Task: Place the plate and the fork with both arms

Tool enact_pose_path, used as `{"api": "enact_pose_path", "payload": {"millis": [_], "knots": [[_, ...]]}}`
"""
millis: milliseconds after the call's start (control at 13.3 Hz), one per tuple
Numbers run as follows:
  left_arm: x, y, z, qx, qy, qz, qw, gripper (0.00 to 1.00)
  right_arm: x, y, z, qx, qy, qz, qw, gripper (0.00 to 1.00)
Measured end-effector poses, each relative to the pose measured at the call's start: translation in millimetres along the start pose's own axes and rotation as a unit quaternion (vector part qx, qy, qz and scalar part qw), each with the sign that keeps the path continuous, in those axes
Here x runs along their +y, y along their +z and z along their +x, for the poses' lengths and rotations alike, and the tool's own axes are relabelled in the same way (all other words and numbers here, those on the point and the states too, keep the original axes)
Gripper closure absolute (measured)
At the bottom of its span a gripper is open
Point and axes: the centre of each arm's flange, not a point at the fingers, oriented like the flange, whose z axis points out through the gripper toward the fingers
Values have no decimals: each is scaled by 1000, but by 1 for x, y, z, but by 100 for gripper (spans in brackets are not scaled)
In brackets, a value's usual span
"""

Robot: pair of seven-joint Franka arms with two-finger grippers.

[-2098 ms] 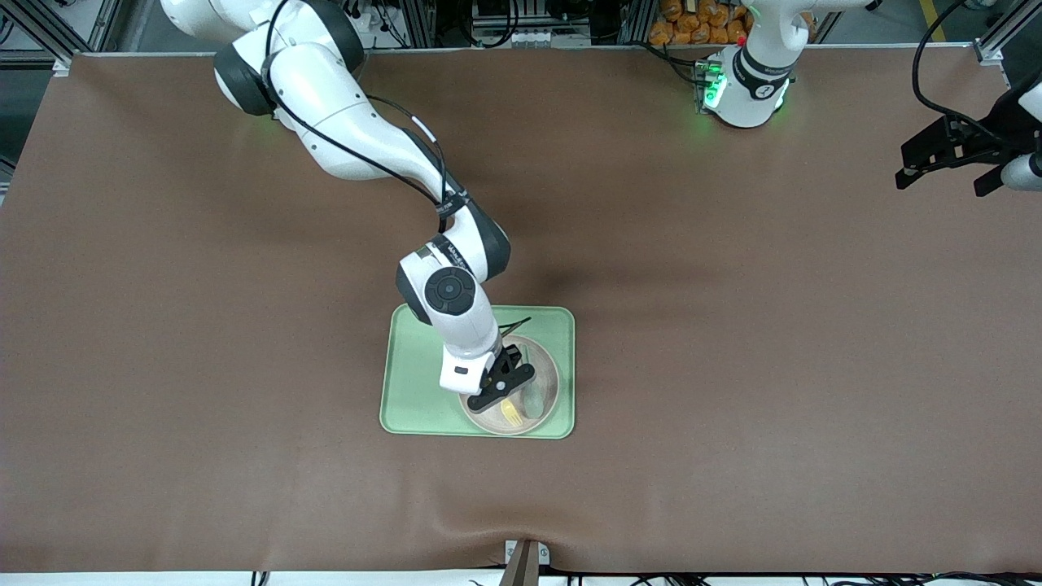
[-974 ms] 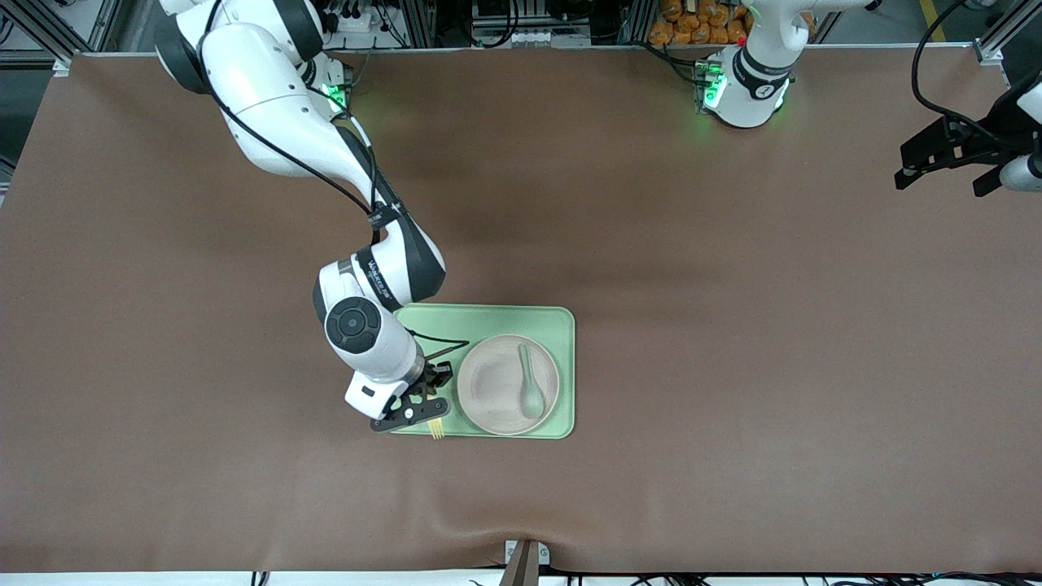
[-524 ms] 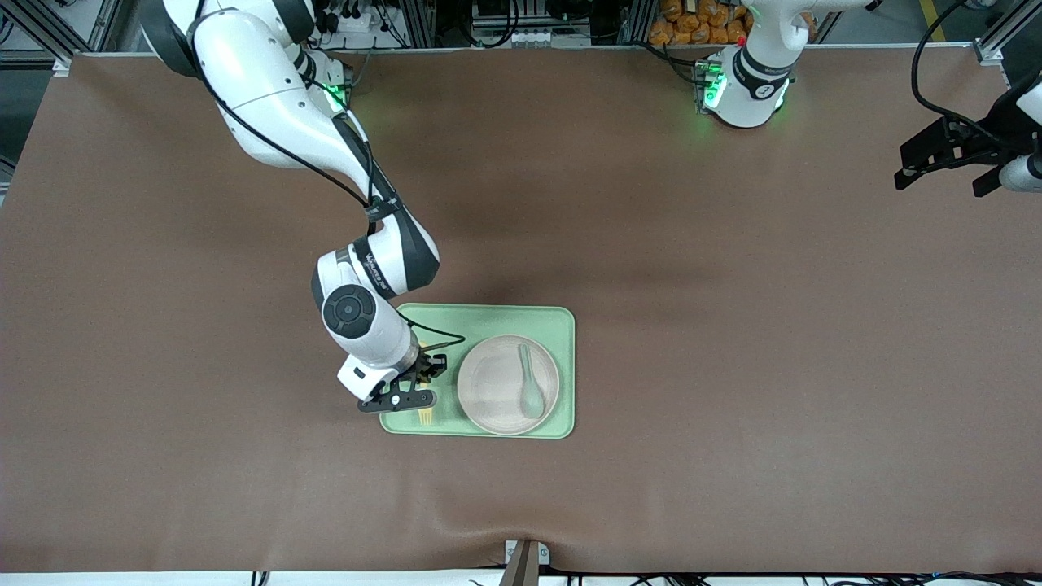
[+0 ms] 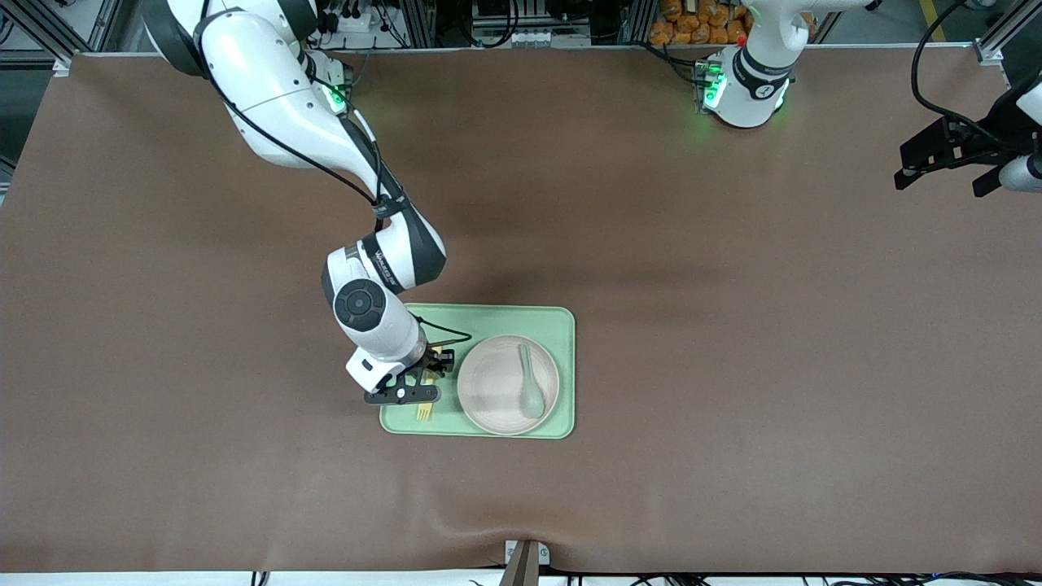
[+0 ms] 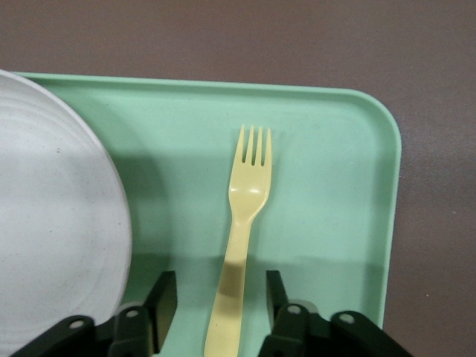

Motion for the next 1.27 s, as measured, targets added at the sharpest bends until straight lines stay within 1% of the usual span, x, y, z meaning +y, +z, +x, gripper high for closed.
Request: {"api": "enact_pose_path", "payload": {"millis": [75, 150, 225, 300, 375, 450, 524, 674, 749, 974, 1124, 1274], "knots": [[0, 0, 0, 0, 0, 0, 1000, 0, 0, -1, 0, 1, 0, 0, 1000, 27], [0, 0, 0, 0, 0, 0, 1000, 0, 1, -4, 2, 3, 1, 1, 1000, 16], [0, 0, 0, 0, 0, 0, 1000, 0, 1, -10, 3, 7, 1, 3, 1000, 10], [0, 0, 0, 0, 0, 0, 1000, 0, 1, -17, 6, 12, 2, 5, 1000, 10], [0, 0, 0, 0, 0, 0, 1000, 0, 2, -29, 10, 20, 4, 7, 1000, 4], [0, 0, 0, 0, 0, 0, 1000, 0, 5, -42, 14, 28, 7, 10, 1000, 0], [0, 1, 0, -1, 0, 0, 1000, 0, 11, -57, 18, 31, 12, 11, 999, 0], [0, 1, 0, -1, 0, 0, 1000, 0, 35, -92, 29, 29, 29, 9, 999, 0], [0, 0, 0, -1, 0, 0, 1000, 0, 50, -112, 33, 24, 39, 7, 999, 0], [2, -1, -1, 1, 2, 0, 1000, 0, 91, -176, 35, 0, 58, -1, 998, 0], [14, -1, -1, 1, 13, 1, 1000, 0, 118, -215, 33, -13, 41, -3, 999, 0], [21, -1, -1, 1, 20, 1, 1000, 0, 158, -250, 28, -29, 21, -6, 999, 0]]}}
